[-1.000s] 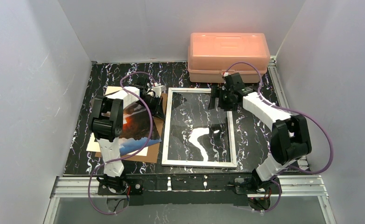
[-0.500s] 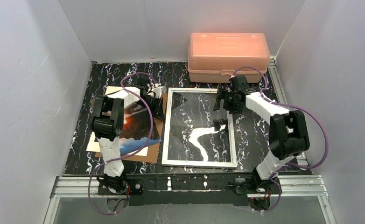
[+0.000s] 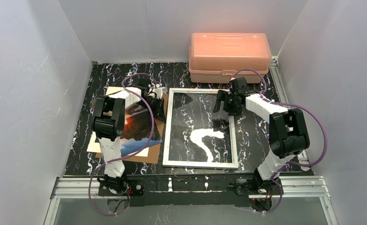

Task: Put the photo into the frame
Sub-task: Adjust the photo frame item on the photo frame.

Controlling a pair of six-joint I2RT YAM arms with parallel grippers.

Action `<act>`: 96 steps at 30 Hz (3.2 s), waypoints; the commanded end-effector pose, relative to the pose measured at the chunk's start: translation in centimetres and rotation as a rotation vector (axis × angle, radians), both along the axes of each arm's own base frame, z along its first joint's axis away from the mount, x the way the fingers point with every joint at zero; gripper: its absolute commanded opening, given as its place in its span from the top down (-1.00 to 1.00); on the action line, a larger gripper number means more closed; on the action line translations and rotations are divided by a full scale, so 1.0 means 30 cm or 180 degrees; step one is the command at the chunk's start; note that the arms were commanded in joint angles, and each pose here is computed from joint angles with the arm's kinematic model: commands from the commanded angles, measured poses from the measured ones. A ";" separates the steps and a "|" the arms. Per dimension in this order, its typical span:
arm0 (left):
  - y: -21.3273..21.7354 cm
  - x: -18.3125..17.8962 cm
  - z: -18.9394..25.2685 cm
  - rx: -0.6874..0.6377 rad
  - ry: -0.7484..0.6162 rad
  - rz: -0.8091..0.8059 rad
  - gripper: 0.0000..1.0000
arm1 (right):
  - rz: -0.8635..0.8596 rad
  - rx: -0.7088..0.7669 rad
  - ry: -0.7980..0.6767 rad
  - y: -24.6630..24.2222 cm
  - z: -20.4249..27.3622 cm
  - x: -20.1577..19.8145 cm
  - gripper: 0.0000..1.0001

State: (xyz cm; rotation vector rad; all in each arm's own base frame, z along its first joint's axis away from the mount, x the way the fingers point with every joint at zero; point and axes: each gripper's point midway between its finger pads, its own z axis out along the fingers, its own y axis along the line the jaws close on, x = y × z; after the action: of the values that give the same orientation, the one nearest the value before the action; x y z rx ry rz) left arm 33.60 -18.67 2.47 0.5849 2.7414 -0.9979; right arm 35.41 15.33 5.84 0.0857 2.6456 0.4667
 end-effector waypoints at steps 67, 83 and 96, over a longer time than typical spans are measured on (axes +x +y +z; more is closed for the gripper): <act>-0.011 -0.017 0.012 -0.0104 0.0059 -0.0101 1.00 | -0.0034 0.1431 -0.0052 0.159 0.229 -0.049 -0.79; -0.007 -0.023 0.009 -0.0086 0.0078 -0.0105 1.00 | 0.0123 0.1619 0.0054 0.173 0.226 -0.097 -0.49; -0.004 -0.028 0.016 -0.0081 0.0091 -0.0113 1.00 | 0.0329 0.1760 -0.0020 0.183 0.310 -0.124 0.53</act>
State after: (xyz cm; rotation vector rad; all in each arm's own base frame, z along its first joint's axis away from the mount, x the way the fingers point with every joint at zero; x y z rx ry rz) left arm 33.40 -18.54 2.18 0.6027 2.7476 -1.0139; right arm 31.35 20.35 11.80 0.1859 2.5324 1.1715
